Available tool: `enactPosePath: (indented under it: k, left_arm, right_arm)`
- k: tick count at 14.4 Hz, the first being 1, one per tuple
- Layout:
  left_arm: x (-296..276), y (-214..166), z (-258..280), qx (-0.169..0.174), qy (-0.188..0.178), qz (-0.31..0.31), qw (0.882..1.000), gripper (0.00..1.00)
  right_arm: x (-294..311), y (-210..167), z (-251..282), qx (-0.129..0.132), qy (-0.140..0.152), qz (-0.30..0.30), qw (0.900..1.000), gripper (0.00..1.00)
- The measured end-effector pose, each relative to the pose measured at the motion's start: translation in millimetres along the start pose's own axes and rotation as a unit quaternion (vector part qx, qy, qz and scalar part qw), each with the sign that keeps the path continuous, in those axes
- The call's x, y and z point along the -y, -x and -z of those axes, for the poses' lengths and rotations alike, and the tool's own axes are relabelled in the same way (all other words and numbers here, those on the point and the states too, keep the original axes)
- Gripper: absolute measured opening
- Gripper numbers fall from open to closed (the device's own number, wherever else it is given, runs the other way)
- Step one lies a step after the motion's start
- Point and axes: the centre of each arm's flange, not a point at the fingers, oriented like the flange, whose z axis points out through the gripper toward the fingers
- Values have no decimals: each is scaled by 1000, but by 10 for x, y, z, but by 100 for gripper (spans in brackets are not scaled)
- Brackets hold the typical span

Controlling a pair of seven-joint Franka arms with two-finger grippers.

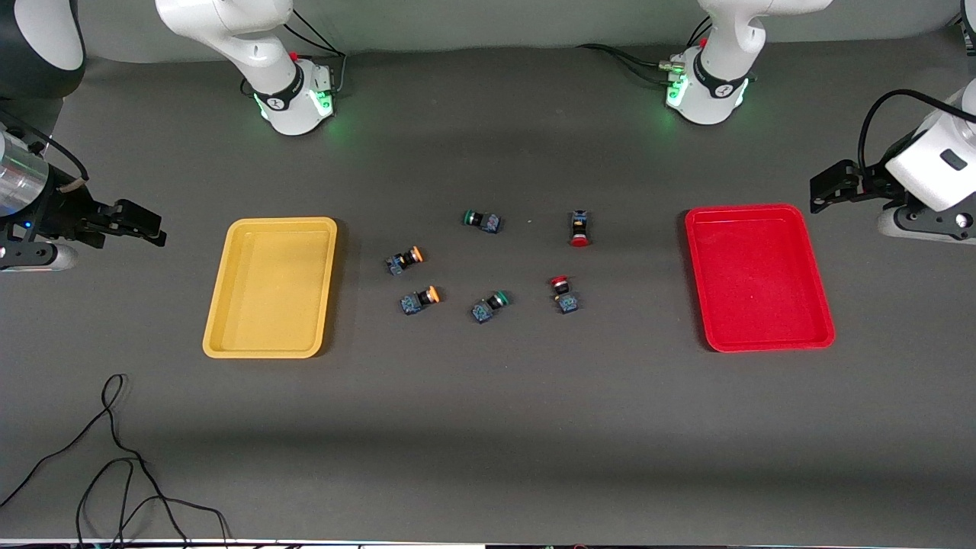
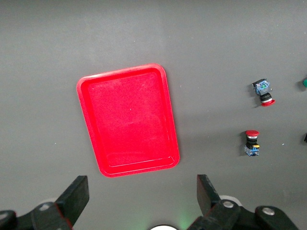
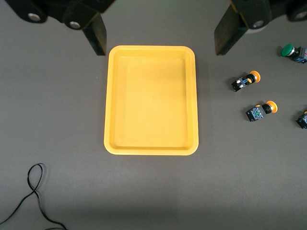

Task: Place red and yellow buttons in trays
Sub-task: 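Move the right gripper to an orange button while the left gripper reaches a red button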

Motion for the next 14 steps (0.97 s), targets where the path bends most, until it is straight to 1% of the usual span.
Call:
enactPosePath:
  k: [4, 5, 8, 10, 12, 14]
  left_arm:
    - [0, 3, 3, 0, 0, 0, 1000, 100]
    - [0, 3, 3, 0, 0, 0, 1000, 100]
    - [0, 4, 2, 0, 0, 0, 1000, 100]
    - [0, 6, -4, 0, 0, 0, 1000, 100]
    - [-2, 12, -39, 3, 0, 0, 1000, 100]
    - [-55, 38, -136, -4, 0, 1, 1000, 100]
  right_arm:
    - [30, -10, -24, 2, -2, 2, 1000, 100]
    - [85, -37, -92, 9, -3, 7, 1000, 100]
    - [495, -202, -523, 43, -12, 36, 998, 100]
    - [811, -310, -842, 53, -26, 44, 997, 100]
    - [1084, -379, -1242, 69, -28, 17, 997, 100]
    - [1425, -376, -1633, 91, -14, -45, 995, 100]
